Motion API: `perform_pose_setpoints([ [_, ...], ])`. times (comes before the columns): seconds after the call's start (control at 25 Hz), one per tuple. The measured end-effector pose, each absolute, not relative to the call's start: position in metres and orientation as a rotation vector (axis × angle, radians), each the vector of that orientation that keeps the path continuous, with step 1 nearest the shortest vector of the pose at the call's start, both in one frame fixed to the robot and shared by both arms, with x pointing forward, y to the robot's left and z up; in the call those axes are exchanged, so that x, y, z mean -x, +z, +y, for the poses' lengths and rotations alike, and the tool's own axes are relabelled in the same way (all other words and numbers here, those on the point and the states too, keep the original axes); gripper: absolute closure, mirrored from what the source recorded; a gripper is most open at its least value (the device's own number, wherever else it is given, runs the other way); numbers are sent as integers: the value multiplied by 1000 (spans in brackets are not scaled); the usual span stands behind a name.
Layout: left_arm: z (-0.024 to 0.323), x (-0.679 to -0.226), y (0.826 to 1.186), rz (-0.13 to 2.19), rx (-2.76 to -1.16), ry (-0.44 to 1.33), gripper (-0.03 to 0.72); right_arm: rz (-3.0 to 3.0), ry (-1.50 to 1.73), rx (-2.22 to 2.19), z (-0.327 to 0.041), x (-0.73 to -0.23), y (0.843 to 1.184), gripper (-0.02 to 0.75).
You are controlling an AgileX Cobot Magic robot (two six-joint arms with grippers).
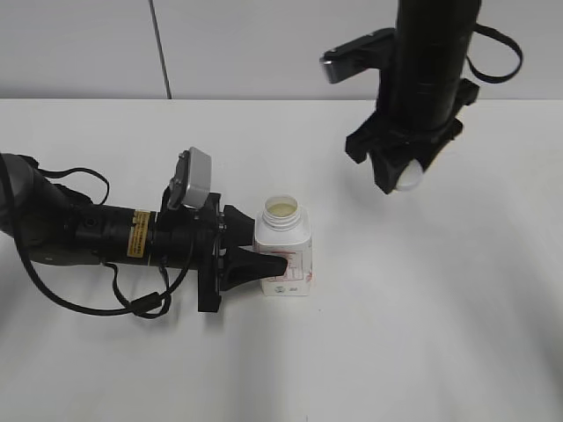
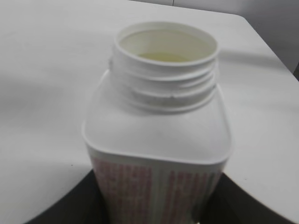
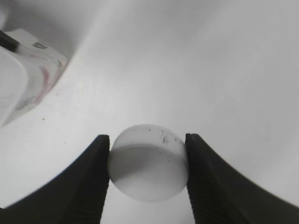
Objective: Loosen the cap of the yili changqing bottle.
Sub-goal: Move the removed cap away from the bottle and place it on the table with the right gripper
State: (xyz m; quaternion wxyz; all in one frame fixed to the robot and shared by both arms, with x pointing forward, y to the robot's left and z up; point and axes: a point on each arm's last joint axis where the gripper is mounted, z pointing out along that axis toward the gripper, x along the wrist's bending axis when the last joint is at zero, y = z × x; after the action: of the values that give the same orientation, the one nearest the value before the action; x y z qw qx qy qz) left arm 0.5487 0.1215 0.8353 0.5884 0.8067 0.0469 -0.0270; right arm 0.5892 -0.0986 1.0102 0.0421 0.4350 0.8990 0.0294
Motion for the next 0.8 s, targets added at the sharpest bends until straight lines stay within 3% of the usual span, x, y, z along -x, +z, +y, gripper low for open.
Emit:
perform_pose_setpoints([
  [0.24, 121, -549, 835, 108, -1878, -63, 365, 2659, 75, -1549, -132, -573, 998, 349],
  [0.8, 121, -549, 836, 107, -1876, -64, 366, 2449, 322, -1899, -133, -552, 916, 349],
])
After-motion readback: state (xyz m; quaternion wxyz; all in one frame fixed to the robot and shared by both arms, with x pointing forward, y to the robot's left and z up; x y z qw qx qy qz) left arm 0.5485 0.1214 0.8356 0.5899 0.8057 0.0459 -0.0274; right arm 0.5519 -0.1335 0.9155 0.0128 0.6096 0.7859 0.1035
